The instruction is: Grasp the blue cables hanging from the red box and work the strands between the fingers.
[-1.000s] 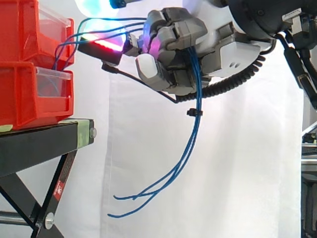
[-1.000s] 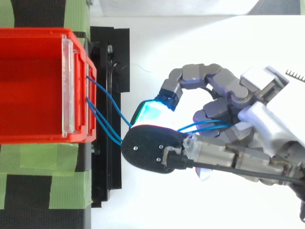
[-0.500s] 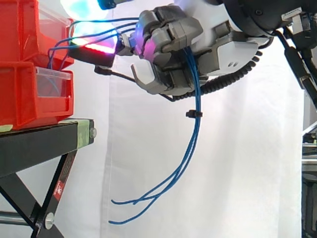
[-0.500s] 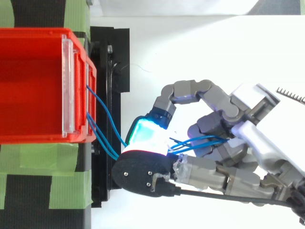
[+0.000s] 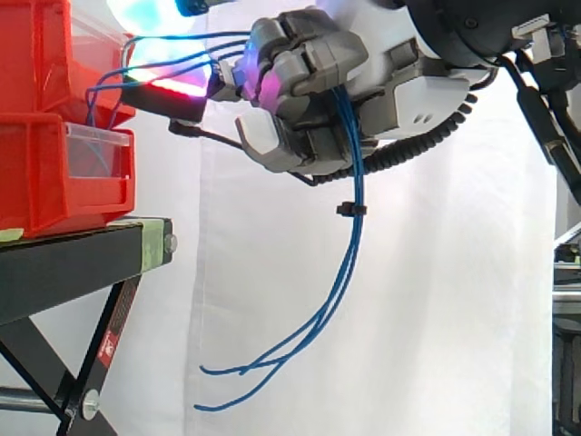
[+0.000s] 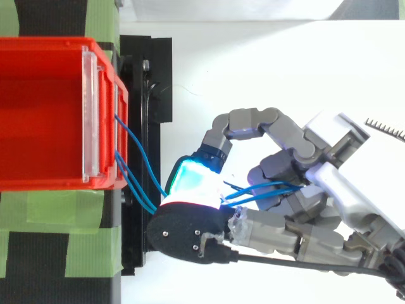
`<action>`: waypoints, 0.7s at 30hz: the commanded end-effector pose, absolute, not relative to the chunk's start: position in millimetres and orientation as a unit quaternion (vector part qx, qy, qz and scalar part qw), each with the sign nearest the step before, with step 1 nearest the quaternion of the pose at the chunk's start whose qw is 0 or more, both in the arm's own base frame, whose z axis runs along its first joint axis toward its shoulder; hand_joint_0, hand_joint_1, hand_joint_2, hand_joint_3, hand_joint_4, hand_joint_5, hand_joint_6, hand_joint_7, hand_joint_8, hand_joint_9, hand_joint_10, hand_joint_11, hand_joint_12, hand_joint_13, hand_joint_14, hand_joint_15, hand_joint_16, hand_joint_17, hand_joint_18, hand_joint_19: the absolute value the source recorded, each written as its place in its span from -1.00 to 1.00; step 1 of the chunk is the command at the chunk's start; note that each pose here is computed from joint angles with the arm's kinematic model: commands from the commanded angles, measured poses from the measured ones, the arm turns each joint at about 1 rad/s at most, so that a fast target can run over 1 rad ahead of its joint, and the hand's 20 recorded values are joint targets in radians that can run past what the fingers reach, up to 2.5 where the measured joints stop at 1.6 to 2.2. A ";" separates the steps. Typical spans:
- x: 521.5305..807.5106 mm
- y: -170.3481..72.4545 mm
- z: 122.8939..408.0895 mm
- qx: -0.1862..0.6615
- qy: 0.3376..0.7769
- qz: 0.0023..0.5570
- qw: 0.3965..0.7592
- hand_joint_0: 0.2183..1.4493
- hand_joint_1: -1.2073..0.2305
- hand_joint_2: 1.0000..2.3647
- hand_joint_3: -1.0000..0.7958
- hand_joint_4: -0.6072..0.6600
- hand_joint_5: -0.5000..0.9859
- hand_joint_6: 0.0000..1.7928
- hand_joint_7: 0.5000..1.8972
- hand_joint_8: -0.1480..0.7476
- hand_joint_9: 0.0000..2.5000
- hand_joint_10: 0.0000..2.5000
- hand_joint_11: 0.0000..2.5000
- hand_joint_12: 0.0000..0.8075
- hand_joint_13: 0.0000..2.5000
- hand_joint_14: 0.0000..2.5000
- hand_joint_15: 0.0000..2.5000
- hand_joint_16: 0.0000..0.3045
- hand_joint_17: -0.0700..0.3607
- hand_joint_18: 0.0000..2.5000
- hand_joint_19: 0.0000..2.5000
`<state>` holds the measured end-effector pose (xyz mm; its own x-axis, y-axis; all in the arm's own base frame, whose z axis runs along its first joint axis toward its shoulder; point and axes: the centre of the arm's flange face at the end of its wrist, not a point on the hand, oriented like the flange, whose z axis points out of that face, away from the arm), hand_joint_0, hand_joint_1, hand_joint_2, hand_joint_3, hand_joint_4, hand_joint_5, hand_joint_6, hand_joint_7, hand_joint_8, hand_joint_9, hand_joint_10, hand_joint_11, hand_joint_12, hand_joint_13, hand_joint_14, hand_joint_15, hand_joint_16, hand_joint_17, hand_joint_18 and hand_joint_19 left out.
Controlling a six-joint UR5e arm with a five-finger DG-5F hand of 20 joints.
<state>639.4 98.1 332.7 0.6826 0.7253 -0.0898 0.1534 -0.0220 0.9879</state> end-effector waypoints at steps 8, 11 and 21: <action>643.9 100.6 332.8 0.679 0.308 0.249 0.618 -0.08 -0.28 -0.70 0.35 0.07 -0.03 0.40 0.04 0.50 0.56 1.00 1.00 0.54 0.59 1.00 0.29 0.62 0.18 1.00 -0.53; 645.2 101.4 332.7 0.679 0.303 0.255 0.617 -0.08 -0.28 -0.70 0.35 0.07 -0.03 0.40 0.04 0.50 0.56 1.00 1.00 0.54 0.59 1.00 0.29 0.62 0.18 1.00 -0.53; 645.4 101.5 332.1 0.680 0.302 0.256 0.617 -0.08 -0.28 -0.69 0.36 0.08 -0.03 0.40 0.04 0.50 0.56 1.00 1.00 0.54 0.59 1.00 0.29 0.62 0.18 1.00 -0.53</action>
<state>645.4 101.5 332.0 0.6859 0.7273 -0.0256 0.0951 -0.0547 0.9940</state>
